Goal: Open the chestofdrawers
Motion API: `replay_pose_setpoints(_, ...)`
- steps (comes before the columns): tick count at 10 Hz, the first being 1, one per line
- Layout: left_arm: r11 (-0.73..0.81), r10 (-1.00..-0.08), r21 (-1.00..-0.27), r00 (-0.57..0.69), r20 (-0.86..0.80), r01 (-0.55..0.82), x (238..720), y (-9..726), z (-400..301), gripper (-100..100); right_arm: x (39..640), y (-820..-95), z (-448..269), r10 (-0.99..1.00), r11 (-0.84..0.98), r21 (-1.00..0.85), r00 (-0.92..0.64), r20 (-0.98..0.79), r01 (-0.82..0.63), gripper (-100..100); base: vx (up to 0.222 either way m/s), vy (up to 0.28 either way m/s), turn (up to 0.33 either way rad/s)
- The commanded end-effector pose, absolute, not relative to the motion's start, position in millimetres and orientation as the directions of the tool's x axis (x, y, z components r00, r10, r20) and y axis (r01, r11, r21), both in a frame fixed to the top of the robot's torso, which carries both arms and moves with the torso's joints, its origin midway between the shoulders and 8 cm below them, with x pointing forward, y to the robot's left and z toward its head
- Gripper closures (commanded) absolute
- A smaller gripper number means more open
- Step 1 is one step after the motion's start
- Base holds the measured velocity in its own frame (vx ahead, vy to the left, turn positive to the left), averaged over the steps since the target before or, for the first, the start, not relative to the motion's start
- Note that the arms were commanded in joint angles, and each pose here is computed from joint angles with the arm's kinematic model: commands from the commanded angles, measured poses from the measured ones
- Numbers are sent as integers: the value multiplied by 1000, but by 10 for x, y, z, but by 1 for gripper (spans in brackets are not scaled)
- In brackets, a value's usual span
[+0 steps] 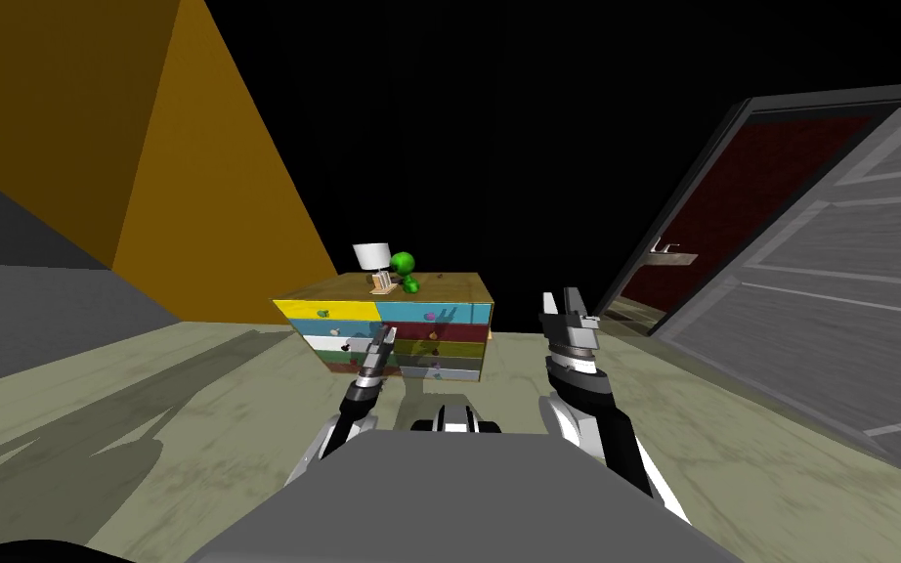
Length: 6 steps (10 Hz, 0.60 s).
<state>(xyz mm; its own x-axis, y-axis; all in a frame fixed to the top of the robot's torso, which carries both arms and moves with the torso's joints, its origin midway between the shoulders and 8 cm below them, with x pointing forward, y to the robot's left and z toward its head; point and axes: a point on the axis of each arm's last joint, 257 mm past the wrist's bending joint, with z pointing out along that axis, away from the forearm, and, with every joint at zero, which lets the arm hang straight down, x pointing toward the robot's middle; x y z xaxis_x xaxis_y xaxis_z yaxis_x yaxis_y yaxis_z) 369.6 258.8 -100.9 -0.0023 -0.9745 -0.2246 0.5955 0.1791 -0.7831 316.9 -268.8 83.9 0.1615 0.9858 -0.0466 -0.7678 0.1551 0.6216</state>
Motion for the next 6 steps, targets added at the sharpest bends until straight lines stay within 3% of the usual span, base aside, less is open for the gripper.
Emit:
replay_pose_setpoints(1, 182, -974, -800, -7, -227, 571, 3749, 2597, -1232, -100, 3169, -2688, 839, 986, 155, 622, 161, -47, -768, 0, 77, -10, -17)
replay_pose_setpoints(6, 189, -972, -825, -16, -233, 533, 3807, 2594, -1619, -100, 3169, -2688, 839, 986, 155, 622, 161, -47, -768, 0, 65, 0, -20)
